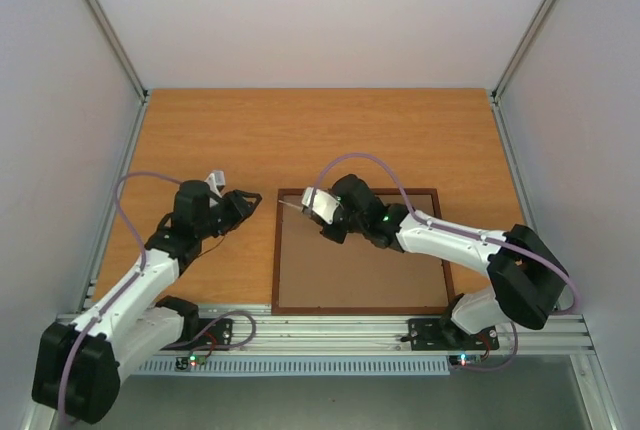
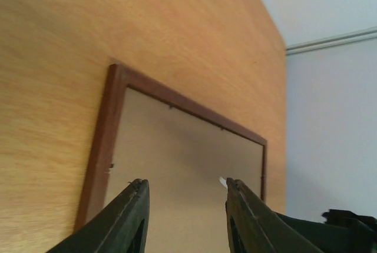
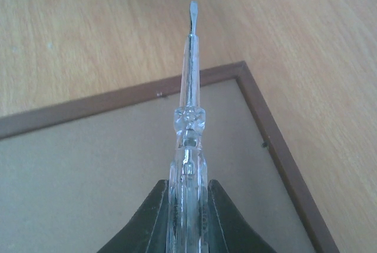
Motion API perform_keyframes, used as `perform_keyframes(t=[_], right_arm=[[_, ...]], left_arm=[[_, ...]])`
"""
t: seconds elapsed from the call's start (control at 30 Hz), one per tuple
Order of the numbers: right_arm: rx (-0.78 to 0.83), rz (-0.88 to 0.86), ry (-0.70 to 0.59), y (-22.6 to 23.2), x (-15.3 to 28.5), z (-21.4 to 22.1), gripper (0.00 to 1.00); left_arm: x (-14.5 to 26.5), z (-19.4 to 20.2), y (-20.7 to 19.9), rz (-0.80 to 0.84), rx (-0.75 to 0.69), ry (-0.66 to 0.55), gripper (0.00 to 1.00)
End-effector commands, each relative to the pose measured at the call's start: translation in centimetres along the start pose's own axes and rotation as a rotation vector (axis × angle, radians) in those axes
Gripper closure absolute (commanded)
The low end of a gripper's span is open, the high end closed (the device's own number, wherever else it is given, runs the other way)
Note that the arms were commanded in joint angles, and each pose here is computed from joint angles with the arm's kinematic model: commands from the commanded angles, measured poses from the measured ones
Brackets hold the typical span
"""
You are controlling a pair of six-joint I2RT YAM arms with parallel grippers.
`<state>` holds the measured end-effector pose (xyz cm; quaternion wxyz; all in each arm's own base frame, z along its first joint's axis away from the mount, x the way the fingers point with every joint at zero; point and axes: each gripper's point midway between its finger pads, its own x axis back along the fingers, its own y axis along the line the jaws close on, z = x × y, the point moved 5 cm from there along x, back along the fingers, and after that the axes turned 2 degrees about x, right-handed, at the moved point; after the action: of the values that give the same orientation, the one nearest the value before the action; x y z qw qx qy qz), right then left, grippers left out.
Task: Take the photo out of the frame
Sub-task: Adjust the screwdriver, then release the photo frame item from the photo frame.
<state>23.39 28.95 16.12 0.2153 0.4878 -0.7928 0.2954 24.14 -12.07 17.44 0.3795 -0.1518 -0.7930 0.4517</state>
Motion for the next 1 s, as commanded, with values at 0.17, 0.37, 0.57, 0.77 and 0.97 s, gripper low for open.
perform_keyframes(t=[0.17, 0.37, 0.57, 0.77, 0.97], right_arm=[[0.172, -0.075, 0.112, -1.2, -0.6, 2.1, 0.99], [0.229, -0.079, 0.179, -1.4, -2.3, 3.2, 0.99], [0.239, -0.122, 0.234, -1.3, -4.6, 4.3, 0.99], [0.219, -0.159, 0.254, -1.2, -6.0, 5.0, 0.99], [0.209, -0.189, 0.258, -1.2, -6.7, 5.1, 0.99]], left_arm=[[-2.6, -0.8, 0.8, -0.086, -0.063, 0.127, 0.60], [-5.7, -0.8, 1.9, -0.132, -0.046, 0.244, 0.60], [-8.4, -0.3, 3.7, -0.165, -0.016, 0.331, 0.59], [-9.3, 0.2, 5.4, -0.223, -0.029, 0.365, 0.60], [-9.9, 0.9, 6.3, -0.244, -0.035, 0.398, 0.66]])
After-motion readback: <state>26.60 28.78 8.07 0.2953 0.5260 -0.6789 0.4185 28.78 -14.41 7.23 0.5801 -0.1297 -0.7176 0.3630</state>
